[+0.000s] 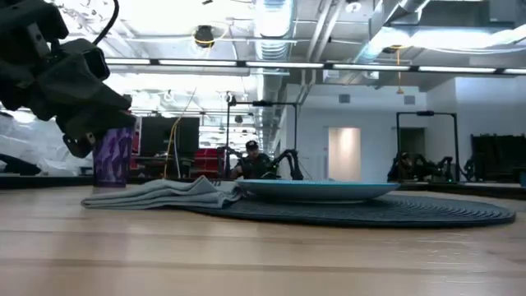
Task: Set table place
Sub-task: Adjust the blue patterned plate on the dark blue table mat
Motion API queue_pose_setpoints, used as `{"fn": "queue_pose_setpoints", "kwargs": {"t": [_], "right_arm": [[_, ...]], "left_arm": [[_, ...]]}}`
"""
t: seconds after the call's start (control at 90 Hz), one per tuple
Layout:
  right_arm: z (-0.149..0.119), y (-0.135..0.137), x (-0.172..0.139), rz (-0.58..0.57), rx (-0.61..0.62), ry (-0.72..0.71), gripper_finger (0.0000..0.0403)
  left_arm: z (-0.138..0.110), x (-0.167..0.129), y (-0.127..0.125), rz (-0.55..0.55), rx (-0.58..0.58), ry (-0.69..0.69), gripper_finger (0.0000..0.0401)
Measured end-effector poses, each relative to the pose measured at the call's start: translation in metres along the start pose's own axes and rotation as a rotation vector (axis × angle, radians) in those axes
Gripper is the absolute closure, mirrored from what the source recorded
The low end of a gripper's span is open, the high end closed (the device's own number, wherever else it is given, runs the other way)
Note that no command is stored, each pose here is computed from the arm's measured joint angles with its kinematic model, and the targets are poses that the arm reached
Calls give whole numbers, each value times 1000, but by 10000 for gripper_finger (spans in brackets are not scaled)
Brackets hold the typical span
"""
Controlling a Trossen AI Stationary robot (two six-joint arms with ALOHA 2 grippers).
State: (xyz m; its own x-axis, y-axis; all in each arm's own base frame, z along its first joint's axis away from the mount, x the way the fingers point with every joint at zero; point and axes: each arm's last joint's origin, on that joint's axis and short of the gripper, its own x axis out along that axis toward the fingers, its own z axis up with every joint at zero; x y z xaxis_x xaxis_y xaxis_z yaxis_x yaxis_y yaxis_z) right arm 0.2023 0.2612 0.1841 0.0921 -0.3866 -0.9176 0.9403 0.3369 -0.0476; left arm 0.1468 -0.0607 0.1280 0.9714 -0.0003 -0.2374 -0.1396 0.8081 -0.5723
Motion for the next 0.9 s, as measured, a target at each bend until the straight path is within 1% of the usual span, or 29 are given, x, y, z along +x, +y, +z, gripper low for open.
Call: {"fn": "queue_pose_setpoints", "kwargs": {"t": [0.078, 0.178, 0.256, 0.311, 0.356, 0.511, 0.567, 0.667, 0.733, 0.9], "right_arm": [[8, 5, 2, 31, 20, -55, 391], [19, 12, 6, 60, 37, -119, 373], [29, 18, 11, 72, 50, -153, 358], [35, 21, 18, 64, 51, -163, 351], [40, 24, 24, 66, 46, -165, 346], [59, 38, 45, 124, 21, -221, 342], [67, 42, 51, 124, 7, -238, 342], [88, 48, 64, 88, -26, -253, 342], [104, 54, 75, 80, -66, -251, 342], [153, 73, 107, 138, -195, -249, 342]], "left_arm": [[3, 0, -3, -29, 19, -32, 308], [13, 3, -13, -72, 87, -87, 308], [23, 9, -19, -63, 124, -121, 308], [29, 15, -20, -17, 145, -112, 308], [34, 21, -19, 23, 162, -79, 308], [60, 38, -19, 179, 201, 43, 308], [70, 42, -19, 237, 228, 67, 308], [92, 46, -19, 307, 260, 65, 308], [103, 47, -15, 365, 262, 51, 308], [114, 46, 8, 503, 216, 34, 308]]}}
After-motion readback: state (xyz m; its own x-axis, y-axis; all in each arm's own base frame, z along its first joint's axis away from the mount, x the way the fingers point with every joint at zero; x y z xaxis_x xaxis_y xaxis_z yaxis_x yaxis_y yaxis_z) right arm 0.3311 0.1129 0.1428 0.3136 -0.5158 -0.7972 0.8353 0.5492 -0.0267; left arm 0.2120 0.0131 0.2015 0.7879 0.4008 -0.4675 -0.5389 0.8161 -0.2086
